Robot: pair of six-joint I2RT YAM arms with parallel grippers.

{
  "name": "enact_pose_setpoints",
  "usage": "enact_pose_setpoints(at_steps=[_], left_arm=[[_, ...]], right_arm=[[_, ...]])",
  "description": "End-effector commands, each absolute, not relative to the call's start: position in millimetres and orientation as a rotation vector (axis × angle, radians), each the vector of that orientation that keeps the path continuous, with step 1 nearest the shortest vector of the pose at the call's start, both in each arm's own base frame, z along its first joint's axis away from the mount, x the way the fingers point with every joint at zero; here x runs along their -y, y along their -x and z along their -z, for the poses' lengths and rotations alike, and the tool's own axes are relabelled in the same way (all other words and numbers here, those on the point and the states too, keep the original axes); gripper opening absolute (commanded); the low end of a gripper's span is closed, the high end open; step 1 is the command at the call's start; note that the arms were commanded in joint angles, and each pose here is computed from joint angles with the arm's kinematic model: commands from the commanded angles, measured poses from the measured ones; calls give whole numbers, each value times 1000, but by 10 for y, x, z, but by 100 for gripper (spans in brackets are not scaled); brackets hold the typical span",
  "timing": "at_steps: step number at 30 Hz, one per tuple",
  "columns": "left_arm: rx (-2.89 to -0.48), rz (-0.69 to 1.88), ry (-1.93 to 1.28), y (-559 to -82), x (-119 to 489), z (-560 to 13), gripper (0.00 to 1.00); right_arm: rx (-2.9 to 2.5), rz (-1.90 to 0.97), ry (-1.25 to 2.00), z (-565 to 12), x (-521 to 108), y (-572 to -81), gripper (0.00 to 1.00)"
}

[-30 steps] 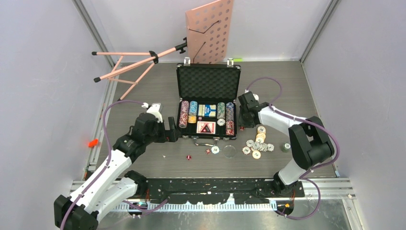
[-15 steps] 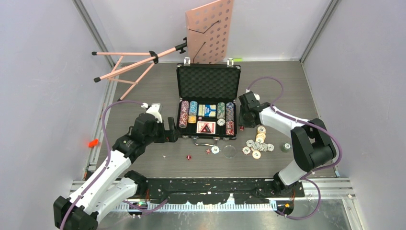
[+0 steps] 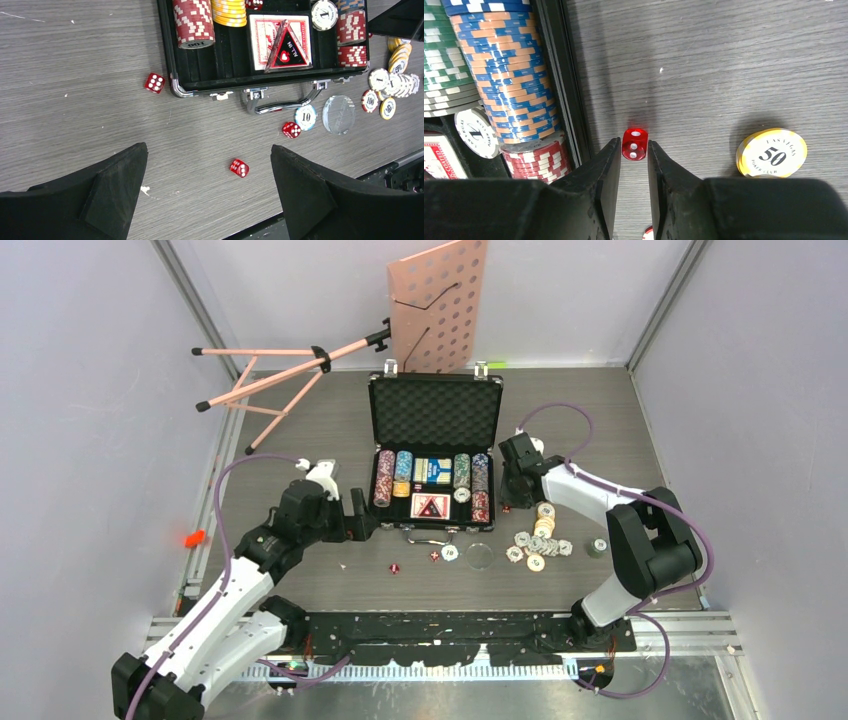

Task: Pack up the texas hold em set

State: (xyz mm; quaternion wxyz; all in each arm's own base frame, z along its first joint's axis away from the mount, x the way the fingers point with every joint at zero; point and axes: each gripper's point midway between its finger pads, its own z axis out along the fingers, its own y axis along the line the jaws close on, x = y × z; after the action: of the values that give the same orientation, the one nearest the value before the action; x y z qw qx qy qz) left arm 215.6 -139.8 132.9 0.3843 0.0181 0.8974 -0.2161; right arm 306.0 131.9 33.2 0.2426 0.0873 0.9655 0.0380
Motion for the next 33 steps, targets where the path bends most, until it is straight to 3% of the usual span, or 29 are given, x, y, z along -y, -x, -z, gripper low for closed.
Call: enact_pose_setpoints(at_steps=[1, 10, 17, 22, 33], left_arm=[[-2253, 595, -35, -2167, 1439, -1387, 97], [-2260, 601, -32, -2162, 1449, -1374, 97], [-2263, 605, -28, -2156, 1451, -1378, 97], [-2250, 604, -28, -2152, 1441, -1409, 97], [-2248, 602, -31, -2148, 1435, -1420, 97]], right_arm=[[-2632, -100, -252, -346, -1329, -3068, 33], [-2627, -106, -263, -362, -1322, -3044, 29], [-2637, -93, -262, -341, -1306, -3028, 35], [-2631, -98, -266, -361, -1309, -3030, 25], [-2598, -138, -266, -604, -1324, -3020, 22]])
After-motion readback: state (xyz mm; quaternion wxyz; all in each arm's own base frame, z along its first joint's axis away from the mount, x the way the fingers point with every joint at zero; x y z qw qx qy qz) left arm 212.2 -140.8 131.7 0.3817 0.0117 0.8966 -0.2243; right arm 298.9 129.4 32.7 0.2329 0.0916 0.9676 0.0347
